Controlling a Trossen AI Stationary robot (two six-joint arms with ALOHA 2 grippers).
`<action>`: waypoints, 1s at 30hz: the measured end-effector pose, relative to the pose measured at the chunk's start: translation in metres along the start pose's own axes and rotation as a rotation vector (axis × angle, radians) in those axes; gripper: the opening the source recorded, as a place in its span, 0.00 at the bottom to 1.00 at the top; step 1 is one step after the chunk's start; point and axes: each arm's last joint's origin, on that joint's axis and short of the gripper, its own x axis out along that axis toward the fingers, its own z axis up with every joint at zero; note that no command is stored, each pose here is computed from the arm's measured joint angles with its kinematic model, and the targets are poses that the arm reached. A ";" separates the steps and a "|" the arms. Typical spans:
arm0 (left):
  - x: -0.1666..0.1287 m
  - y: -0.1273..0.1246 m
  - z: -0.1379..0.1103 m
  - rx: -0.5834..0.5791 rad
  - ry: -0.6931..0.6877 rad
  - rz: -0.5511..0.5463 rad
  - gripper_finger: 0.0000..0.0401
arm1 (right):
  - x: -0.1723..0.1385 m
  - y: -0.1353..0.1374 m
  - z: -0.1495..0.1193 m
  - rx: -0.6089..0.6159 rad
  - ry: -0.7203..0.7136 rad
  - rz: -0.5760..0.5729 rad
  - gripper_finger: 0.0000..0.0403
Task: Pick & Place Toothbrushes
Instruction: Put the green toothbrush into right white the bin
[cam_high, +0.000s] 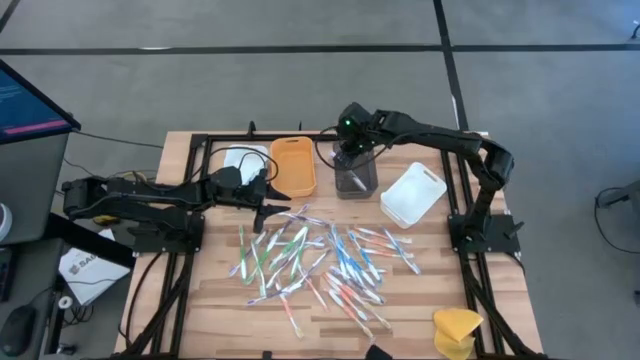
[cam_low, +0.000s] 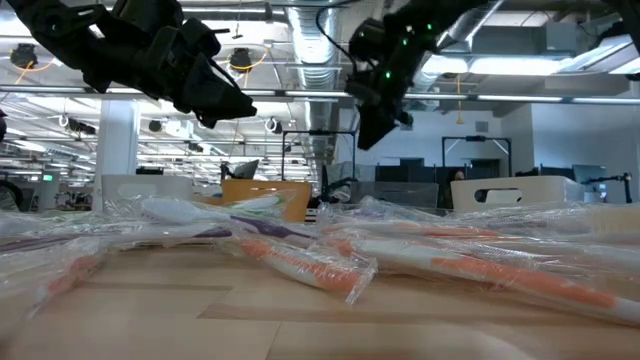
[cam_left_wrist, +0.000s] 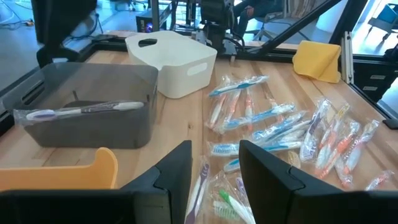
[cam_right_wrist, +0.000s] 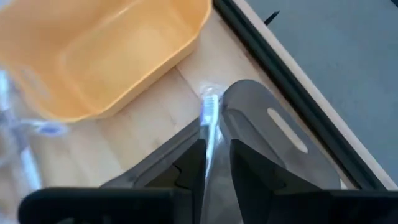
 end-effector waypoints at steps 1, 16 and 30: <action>-0.002 -0.001 0.000 -0.002 0.002 -0.020 0.32 | -0.007 0.004 0.002 -0.010 0.013 0.004 0.17; -0.028 -0.016 0.021 0.051 -0.129 -0.375 0.32 | -0.054 0.100 -0.041 -0.126 0.340 0.043 0.17; -0.019 -0.014 0.011 0.018 -0.052 -0.376 0.59 | -0.087 0.178 -0.096 -0.263 0.403 0.016 0.16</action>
